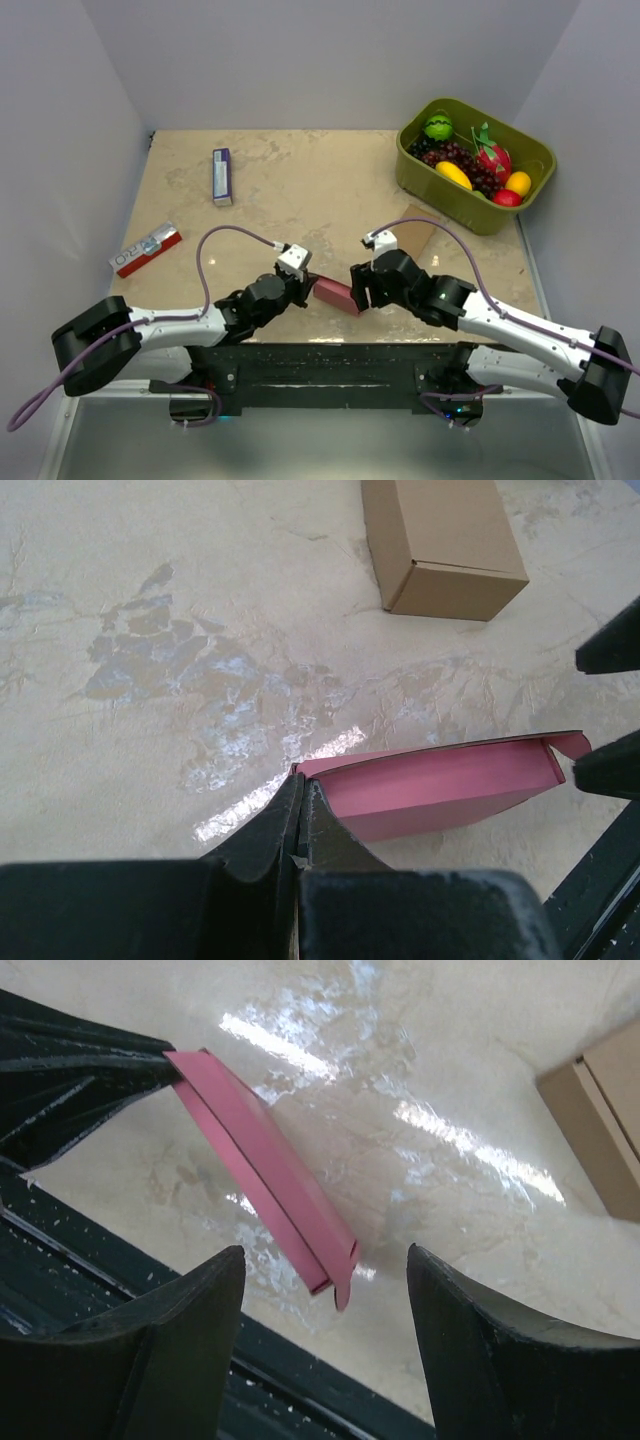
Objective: Fold the paper box
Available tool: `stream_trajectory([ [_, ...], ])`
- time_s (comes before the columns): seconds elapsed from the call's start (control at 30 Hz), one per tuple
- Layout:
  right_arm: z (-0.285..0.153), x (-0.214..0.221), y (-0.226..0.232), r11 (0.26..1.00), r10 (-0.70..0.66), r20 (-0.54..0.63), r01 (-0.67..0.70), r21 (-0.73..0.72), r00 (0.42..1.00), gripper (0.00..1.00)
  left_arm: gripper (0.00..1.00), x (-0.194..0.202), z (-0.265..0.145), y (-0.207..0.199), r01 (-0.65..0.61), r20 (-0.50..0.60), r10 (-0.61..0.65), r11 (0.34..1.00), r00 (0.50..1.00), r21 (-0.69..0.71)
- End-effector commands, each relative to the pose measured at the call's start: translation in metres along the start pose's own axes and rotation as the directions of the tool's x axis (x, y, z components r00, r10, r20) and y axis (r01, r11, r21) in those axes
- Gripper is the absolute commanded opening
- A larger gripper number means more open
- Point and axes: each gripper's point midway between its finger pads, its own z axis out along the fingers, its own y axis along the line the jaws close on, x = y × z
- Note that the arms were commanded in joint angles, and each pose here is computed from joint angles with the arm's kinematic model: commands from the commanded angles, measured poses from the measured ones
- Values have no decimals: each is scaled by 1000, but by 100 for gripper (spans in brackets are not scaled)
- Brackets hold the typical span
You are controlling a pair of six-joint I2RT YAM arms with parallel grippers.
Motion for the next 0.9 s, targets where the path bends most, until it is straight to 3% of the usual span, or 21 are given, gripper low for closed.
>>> stream_trajectory([
  [0.0, -24, 5, -8, 996, 87, -30, -86, 36, 996, 68, 0, 62, -12, 16, -84, -230, 71, 995, 971, -49],
  [0.23, -16, 16, -10, 991, 116, -80, -110, 77, 990, 61, 0, 61, -13, 14, -88, -229, 75, 995, 971, -46],
  [0.67, -1, 19, 1, 980, 194, -80, -190, 55, 978, 35, 0, 61, -15, 9, -102, -219, 91, 994, 971, -40],
  [0.87, 0, 26, -2, 976, 209, -101, -201, 78, 973, 31, 0, 62, -16, 7, -103, -219, 92, 994, 971, -39],
])
